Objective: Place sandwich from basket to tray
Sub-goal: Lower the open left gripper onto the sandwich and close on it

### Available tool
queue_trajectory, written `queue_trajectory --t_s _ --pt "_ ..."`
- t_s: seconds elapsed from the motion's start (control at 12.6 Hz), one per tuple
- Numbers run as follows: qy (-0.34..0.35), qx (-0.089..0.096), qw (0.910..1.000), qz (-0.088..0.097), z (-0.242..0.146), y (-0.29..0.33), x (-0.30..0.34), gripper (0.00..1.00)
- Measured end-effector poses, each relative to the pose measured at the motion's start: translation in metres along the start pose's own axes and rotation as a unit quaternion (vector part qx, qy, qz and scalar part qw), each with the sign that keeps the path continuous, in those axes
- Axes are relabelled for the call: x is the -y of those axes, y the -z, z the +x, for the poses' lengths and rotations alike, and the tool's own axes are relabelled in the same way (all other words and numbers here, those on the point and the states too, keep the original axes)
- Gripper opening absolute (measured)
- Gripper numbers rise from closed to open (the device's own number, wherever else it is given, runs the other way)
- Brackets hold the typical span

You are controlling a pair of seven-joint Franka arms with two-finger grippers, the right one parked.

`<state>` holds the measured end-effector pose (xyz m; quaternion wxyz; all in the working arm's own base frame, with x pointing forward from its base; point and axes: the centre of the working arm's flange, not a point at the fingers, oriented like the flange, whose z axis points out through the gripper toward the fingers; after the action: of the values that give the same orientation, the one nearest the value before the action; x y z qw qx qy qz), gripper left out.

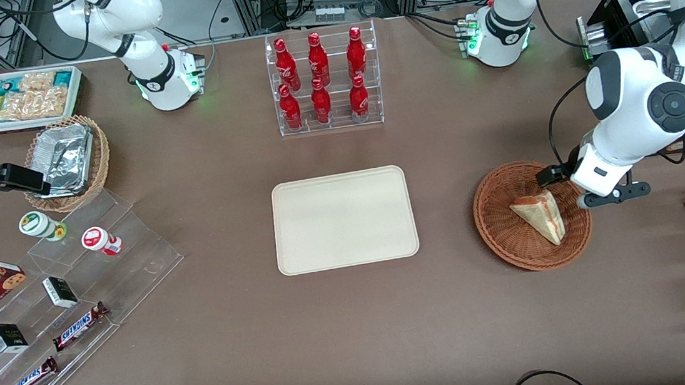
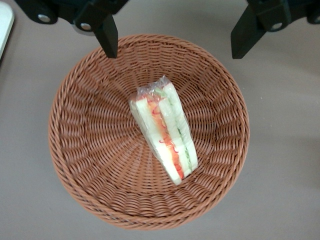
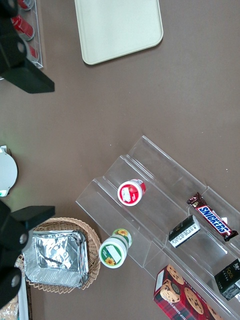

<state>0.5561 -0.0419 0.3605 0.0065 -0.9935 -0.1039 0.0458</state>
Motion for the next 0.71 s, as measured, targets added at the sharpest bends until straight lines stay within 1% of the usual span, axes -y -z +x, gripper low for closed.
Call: queue_trajectory --t_s 0.16,0.24,0.4,0.48,0.56,0.71 --pt "0.065 -0.006 0.9978 -0.005 0.003 -0.006 -0.001 1.00" --pt "0.107 -0.013 0.9941 -0.012 0.004 -0.008 -0.002 1.00" --pt "0.179 -0.026 0.9833 -0.022 0.008 -0.016 -0.003 1.00" --pt "0.196 -0.032 0.9797 -0.026 0.007 -0.023 -0.003 1.00" --pt "0.205 -0.034 0.9779 -0.027 0.006 -0.030 -0.003 1.00" --pt "0.212 -0.031 0.9765 -0.027 0.005 -0.043 -0.002 1.00"
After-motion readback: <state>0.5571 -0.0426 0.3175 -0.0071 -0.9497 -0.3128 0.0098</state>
